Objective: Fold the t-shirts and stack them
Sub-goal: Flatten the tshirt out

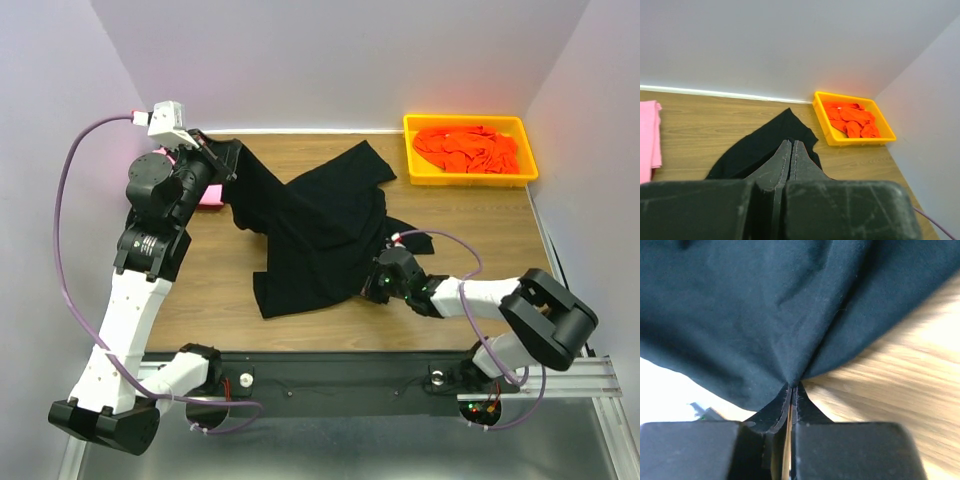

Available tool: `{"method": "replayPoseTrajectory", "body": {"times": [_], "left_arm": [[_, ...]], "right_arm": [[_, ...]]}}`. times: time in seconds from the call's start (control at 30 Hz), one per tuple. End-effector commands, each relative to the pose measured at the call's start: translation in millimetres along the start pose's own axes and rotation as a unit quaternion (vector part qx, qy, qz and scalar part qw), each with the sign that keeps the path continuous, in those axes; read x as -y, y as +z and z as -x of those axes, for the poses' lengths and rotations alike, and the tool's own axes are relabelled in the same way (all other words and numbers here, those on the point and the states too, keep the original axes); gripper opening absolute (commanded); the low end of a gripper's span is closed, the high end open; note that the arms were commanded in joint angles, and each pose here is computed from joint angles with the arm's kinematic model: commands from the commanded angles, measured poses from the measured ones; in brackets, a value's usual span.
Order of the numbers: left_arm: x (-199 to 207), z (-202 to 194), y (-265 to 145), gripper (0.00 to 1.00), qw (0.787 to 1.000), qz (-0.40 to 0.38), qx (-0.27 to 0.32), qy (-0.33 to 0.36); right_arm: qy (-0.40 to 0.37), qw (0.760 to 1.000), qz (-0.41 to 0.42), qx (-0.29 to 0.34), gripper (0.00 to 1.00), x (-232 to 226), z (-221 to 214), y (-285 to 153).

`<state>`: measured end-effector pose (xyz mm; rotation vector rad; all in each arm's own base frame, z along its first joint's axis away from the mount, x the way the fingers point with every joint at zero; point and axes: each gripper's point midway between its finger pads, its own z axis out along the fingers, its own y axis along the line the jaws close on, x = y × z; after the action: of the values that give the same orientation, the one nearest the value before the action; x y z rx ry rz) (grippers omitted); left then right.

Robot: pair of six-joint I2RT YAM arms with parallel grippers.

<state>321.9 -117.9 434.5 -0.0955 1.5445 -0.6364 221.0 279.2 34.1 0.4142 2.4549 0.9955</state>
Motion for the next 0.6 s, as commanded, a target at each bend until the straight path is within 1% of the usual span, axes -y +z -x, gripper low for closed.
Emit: {"method": "replayPoseTrajectory", "body": {"times": [0.0,0.03,0.07,0.1,0.13,0.17,0.2,0.23,0.27,0.3,0.33,0.37,0.4,0.43,0.47,0.5,0.53,0.57], "left_arm": [[-1,36,-7,0.00,0.997,0.020,0.059,0.042],[-11,42,-9,0.00,0.995,0.051,0.070,0.052],[-16,45,-10,0.00,0.993,0.065,0.073,0.060],[-20,45,-12,0.00,0.992,0.077,0.073,0.067],[-25,48,-16,0.00,0.990,0.089,0.075,0.082],[-24,49,-18,0.00,0.989,0.089,0.075,0.090],[-24,48,-20,0.00,0.989,0.087,0.073,0.095],[-23,46,-22,0.00,0.989,0.082,0.070,0.103],[-20,42,-24,0.00,0.990,0.069,0.063,0.107],[-18,38,-24,0.00,0.991,0.061,0.058,0.106],[-18,29,-26,0.00,0.992,0.053,0.049,0.103],[-12,20,-27,0.00,0.995,0.033,0.037,0.092],[-12,13,-28,0.00,0.996,0.028,0.029,0.086],[-16,-1,-29,0.00,0.996,0.026,0.016,0.080],[-14,-8,-31,0.00,0.997,0.017,0.007,0.073],[-15,-15,-32,0.00,0.998,0.017,0.000,0.062],[-15,-26,-36,0.00,0.998,0.011,-0.014,0.056],[-16,-31,-37,0.00,0.998,0.009,-0.020,0.053]], "right_arm": [[-0.035,0.996,-0.042,0.074,0.01,-9,42,-23],[-0.044,0.993,-0.058,0.089,0.01,-7,52,-32],[-0.044,0.986,-0.095,0.126,0.01,4,75,-44],[-0.067,0.979,-0.139,0.132,0.01,13,87,-65],[-0.075,0.973,-0.143,0.163,0.01,6,108,-89],[-0.088,0.962,-0.170,0.195,0.01,9,128,-109],[-0.126,0.948,-0.204,0.210,0.01,8,153,-139],[-0.145,0.938,-0.224,0.222,0.01,6,167,-158],[-0.195,0.916,-0.266,0.227,0.01,11,183,-176],[-0.225,0.905,-0.296,0.208,0.01,11,186,-190],[-0.246,0.897,-0.295,0.218,0.01,-12,203,-204],[-0.287,0.883,-0.320,0.189,0.01,-12,210,-200],[-0.303,0.876,-0.339,0.161,0.01,-11,209,-201],[-0.311,0.874,-0.330,0.171,0.01,-30,222,-206],[-0.323,0.875,-0.333,0.141,0.01,-31,223,-189],[-0.337,0.873,-0.327,0.130,0.01,-36,226,-183],[-0.341,0.877,-0.308,0.140,0.01,-55,236,-181],[-0.343,0.885,-0.290,0.126,0.01,-63,236,-168]]}}
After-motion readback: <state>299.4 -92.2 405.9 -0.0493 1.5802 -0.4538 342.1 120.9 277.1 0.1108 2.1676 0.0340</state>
